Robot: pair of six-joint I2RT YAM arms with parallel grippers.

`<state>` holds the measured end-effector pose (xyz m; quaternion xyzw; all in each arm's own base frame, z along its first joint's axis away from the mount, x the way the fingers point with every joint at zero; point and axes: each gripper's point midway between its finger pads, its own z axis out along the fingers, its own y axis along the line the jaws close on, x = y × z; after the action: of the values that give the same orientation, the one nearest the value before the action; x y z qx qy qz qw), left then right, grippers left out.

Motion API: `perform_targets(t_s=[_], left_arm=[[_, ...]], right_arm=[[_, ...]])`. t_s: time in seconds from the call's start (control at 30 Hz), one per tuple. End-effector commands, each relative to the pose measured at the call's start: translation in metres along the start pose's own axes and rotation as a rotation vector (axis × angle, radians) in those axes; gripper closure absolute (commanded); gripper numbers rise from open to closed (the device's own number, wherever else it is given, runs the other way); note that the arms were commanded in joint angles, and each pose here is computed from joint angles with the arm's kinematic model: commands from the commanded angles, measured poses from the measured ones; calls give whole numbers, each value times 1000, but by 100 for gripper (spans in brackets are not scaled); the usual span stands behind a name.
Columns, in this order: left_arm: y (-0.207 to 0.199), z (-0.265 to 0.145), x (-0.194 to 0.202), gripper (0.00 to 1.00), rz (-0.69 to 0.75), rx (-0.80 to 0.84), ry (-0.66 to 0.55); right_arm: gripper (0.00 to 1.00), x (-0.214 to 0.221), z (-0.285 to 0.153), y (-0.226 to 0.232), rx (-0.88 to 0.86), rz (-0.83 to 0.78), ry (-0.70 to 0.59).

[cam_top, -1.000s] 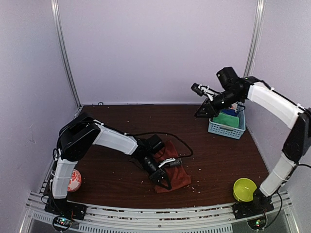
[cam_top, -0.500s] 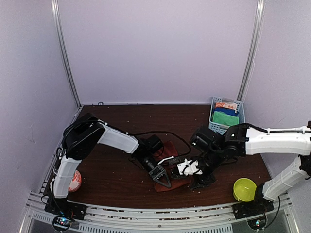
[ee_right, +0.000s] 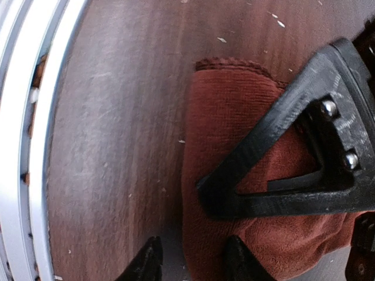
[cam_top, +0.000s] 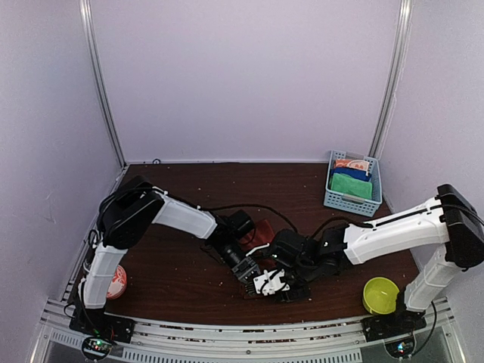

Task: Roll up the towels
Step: Roll the towel at the center of the board.

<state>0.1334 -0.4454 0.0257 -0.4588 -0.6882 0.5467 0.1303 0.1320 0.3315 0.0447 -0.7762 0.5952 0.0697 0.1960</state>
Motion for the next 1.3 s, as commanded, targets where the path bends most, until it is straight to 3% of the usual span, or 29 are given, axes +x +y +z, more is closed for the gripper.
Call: perform_targets(t_s=[0.0,0.17,0.27,0.57,0.7,0.8,0.9,1.0,1.13,1.27], left_arm=[[53,13,47,100,-131,-129,99],[40,-7,30,81,-8,-238,76],[33,-35,12,71,58,-347,28],[-6,-139,-25,66,248,-779,-181],[-57,-175,-43,61,452,-906,-393],[-85,-178,-43,56,592,-980,-433],[-102,-155,-42,55,693,-1008,-357],[-109,-110,-36,55,811,-1021,-200],[-87,-54,-29,56,908,-1102,38],[-65,-27,-26,56,934,-1088,139]], right_arm=[[72,6,15,2,12,-23,36],[86,17,22,11,-31,-16,79],[90,14,17,19,-94,4,63],[94,-6,-5,20,-474,297,-42],[95,10,13,-1,-573,464,-6],[95,23,25,-13,-655,592,2],[96,35,36,-19,-697,676,27],[96,44,47,-24,-713,724,60],[96,49,55,-24,-731,764,76],[96,50,59,-22,-750,774,82]])
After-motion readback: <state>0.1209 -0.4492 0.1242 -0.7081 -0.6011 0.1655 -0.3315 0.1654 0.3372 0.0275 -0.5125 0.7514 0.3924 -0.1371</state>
